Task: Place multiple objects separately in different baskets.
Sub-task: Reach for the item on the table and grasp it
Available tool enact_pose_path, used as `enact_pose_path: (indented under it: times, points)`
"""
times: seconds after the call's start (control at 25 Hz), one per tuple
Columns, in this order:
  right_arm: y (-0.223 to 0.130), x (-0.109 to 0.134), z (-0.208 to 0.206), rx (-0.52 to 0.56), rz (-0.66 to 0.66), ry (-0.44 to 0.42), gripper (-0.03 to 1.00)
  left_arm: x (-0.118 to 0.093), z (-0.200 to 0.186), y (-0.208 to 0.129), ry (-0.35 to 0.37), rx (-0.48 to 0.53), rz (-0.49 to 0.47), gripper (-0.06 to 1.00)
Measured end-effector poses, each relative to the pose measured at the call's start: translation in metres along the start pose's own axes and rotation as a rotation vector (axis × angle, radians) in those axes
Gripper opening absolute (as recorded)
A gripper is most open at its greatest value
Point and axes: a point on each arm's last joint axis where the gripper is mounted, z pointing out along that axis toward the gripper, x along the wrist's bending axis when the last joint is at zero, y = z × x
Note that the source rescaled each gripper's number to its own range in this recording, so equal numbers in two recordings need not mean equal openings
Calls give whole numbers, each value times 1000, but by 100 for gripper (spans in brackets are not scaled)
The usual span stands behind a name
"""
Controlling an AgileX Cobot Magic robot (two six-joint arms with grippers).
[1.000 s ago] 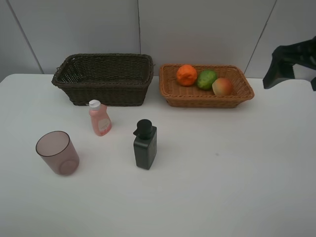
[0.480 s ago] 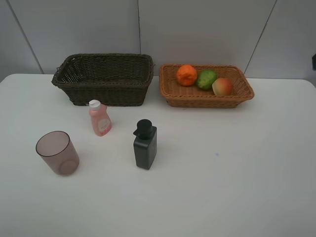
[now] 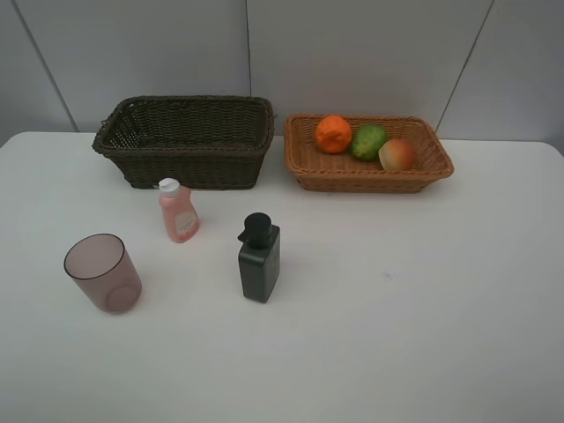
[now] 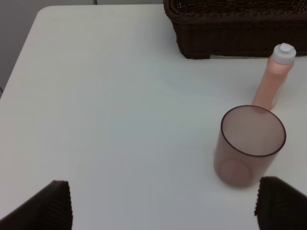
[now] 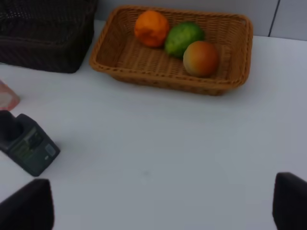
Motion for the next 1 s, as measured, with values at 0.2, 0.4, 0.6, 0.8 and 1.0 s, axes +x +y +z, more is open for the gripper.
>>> enact_pose_path:
  times: [0.2, 0.4, 0.6, 0.8, 1.0]
  points:
    - [-39, 1, -7, -64, 5, 23, 100, 0, 0, 0, 0, 0, 0, 98]
    - [-72, -1, -7, -140, -49, 11, 100, 0, 0, 0, 0, 0, 0, 98]
    - [-80, -3, 6, -126, -99, 6, 100, 0, 0, 0, 0, 0, 0, 98]
    - [-82, -3, 11, -128, -97, -1, 100, 0, 0, 0, 0, 0, 0, 98]
    - [-81, -5, 12, -136, -24, -126, 100, 0, 0, 0, 0, 0, 0, 98]
